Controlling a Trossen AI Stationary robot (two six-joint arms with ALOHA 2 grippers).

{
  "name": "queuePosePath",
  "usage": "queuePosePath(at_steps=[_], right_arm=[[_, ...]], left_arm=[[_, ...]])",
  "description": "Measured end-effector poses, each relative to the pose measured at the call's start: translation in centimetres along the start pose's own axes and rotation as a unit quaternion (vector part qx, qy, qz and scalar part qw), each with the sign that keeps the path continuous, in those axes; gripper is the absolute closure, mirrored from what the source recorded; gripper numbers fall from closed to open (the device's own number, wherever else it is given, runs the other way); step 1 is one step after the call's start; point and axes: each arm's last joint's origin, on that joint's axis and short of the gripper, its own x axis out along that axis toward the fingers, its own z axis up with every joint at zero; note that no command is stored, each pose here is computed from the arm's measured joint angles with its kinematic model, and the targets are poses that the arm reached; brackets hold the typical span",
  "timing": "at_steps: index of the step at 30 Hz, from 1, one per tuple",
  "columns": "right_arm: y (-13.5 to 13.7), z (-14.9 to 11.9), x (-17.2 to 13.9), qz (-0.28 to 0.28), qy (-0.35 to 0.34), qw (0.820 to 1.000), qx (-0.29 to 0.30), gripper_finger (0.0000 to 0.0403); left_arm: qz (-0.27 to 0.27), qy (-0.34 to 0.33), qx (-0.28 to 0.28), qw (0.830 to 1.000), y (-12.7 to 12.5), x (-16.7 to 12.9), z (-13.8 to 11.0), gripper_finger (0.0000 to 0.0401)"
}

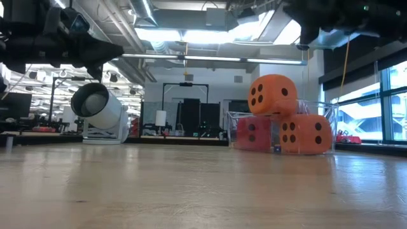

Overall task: Pick & Place Dice
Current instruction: Return to Home Position

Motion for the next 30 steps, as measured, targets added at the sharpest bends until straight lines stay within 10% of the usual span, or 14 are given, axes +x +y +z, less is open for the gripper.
queuePosePath(at_steps=[30], right_arm=[[-1.3,-5.0,-5.1,-0.023,-0.052,0.997,0.044,0.0285]], left_arm=[[-0.116,0.009,0.049,0.992,-2.7,0.3,-0.5,0.0382]])
